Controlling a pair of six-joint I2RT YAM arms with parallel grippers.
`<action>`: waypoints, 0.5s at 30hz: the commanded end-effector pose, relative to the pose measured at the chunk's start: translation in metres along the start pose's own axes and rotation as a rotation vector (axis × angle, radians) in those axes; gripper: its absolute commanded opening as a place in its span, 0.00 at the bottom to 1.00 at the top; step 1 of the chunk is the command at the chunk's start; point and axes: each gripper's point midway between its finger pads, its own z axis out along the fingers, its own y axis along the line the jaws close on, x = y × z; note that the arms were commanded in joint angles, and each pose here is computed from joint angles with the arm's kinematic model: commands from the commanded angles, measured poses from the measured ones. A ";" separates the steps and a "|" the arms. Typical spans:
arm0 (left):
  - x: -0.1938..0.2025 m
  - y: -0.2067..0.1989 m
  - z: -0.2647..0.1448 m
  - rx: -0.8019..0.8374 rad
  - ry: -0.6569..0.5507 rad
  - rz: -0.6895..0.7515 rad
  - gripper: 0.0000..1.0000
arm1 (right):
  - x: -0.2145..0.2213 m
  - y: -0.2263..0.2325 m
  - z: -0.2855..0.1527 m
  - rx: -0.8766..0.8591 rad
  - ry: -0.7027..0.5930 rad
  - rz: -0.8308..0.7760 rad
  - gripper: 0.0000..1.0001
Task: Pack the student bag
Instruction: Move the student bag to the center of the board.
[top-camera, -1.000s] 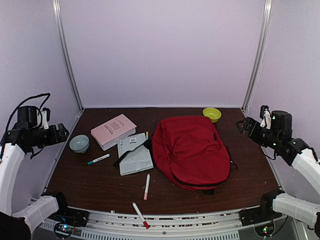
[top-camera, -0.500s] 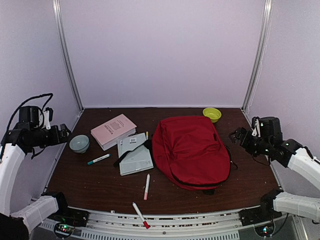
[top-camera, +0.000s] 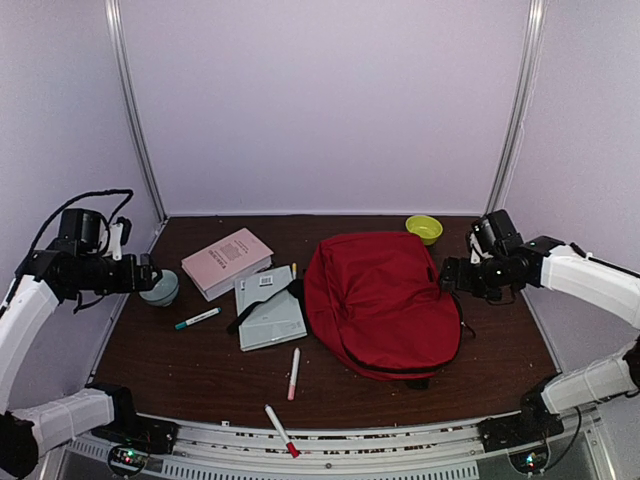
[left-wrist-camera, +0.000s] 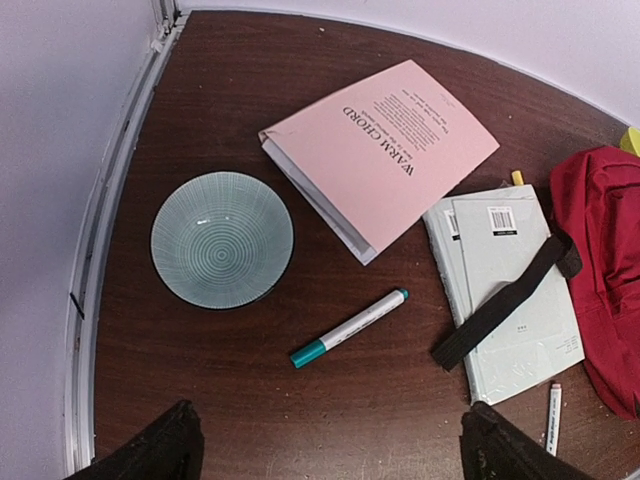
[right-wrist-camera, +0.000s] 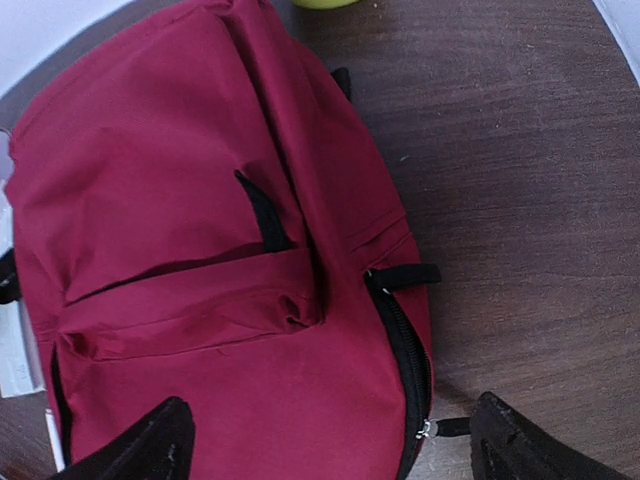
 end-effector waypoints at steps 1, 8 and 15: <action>-0.001 -0.009 0.009 0.039 0.014 0.013 0.91 | 0.014 -0.022 0.022 0.156 0.128 -0.101 0.92; -0.001 -0.006 0.011 0.020 0.021 0.013 0.90 | 0.026 -0.021 0.066 0.146 0.243 -0.183 0.82; 0.004 -0.007 0.022 0.008 0.066 0.015 0.86 | 0.025 -0.009 0.088 0.081 0.252 -0.207 0.21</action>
